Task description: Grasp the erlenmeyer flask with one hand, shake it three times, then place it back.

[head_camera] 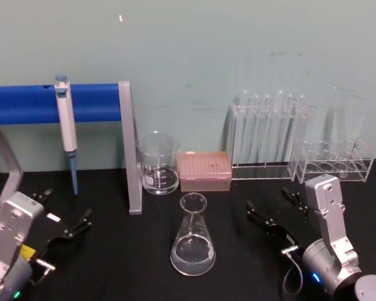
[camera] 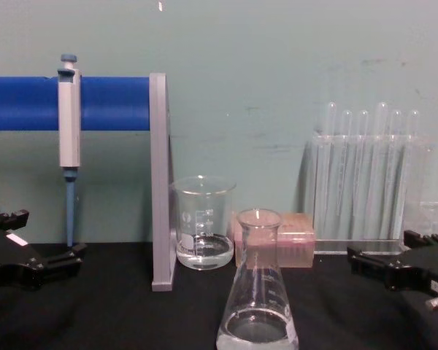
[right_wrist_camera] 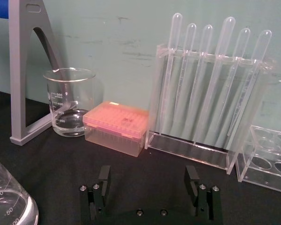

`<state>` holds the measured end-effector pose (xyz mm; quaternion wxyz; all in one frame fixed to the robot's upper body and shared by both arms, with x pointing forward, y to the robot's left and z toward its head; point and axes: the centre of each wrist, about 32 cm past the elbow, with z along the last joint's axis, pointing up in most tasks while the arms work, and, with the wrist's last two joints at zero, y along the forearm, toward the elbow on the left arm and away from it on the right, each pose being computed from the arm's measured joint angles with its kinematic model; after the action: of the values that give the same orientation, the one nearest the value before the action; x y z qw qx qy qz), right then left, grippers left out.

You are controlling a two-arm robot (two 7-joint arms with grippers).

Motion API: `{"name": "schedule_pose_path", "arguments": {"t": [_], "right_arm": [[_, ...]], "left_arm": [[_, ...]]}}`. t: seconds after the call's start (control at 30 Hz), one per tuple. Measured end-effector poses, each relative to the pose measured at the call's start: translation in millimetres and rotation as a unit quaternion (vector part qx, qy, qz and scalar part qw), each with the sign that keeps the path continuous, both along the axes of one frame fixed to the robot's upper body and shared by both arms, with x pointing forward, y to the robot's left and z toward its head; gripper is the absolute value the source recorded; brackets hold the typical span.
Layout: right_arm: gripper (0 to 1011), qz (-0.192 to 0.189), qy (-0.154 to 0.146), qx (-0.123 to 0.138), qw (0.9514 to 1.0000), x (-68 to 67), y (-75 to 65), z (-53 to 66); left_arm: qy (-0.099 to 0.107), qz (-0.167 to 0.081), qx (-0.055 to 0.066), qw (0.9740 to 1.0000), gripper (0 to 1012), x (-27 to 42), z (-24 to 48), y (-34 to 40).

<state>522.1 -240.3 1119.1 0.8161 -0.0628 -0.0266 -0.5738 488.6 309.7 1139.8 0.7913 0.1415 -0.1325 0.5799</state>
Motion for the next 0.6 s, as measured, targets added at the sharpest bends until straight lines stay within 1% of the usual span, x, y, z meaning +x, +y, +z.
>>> {"name": "schedule_pose_path", "arguments": {"t": [0.6], "right_arm": [[1002, 0.0, 0.0, 0.0, 1.0, 0.0, 0.0, 0.0]], "left_arm": [[0.0, 0.0, 0.0, 1.0, 1001, 0.0, 0.0, 0.0]]}}
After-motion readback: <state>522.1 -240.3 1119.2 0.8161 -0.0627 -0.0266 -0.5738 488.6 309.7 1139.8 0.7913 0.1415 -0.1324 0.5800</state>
